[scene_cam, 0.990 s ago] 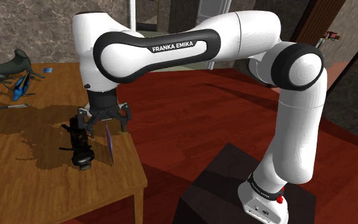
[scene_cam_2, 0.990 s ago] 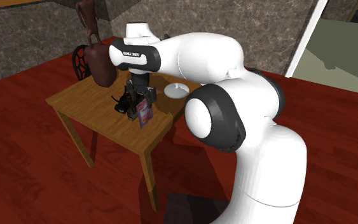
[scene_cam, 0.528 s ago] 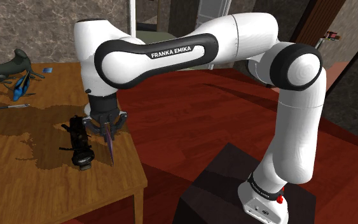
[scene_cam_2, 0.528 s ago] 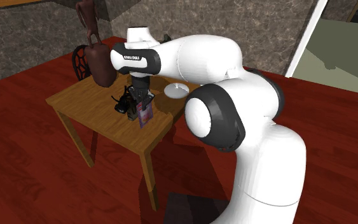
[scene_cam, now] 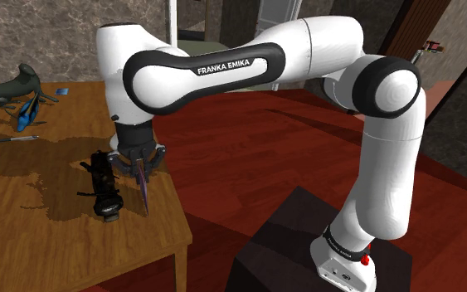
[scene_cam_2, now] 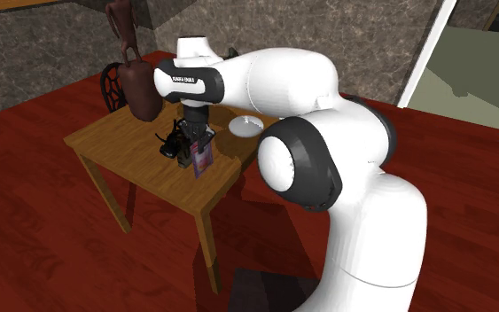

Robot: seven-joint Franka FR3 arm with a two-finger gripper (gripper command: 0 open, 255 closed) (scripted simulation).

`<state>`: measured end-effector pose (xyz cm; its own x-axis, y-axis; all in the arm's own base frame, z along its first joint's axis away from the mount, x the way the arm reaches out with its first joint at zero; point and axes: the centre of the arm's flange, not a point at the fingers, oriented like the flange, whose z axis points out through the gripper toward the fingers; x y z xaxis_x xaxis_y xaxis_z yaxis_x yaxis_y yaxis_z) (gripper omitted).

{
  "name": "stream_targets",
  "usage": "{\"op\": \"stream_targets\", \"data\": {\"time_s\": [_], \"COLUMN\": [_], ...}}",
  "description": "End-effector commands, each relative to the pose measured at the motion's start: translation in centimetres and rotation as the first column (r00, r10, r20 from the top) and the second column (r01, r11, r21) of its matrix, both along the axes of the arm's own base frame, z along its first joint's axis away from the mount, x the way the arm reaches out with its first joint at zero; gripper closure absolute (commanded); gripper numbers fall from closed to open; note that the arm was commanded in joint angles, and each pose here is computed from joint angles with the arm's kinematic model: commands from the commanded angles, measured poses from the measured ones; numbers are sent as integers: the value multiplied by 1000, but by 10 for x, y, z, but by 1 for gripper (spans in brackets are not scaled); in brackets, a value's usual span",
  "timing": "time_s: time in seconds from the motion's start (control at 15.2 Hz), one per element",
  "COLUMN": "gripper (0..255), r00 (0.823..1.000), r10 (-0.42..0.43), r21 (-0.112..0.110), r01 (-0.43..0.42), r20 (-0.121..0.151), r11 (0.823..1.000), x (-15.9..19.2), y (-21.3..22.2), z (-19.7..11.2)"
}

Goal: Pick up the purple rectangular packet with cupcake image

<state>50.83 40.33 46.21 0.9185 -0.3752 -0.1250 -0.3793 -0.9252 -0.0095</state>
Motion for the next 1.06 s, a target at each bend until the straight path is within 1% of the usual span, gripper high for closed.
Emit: {"op": "stream_targets", "data": {"time_s": [0.0, 0.86, 0.99], "gripper": [255, 255, 255], "r00": [1000, 1000, 1000], "r10": [0, 0, 0], "r21": [0, 0, 0], "r01": [0, 0, 0], "r20": [0, 0, 0], "r11": [1000, 1000, 1000], "x": [0, 0, 0], "y": [0, 0, 0], "z": [8, 77, 78]}}
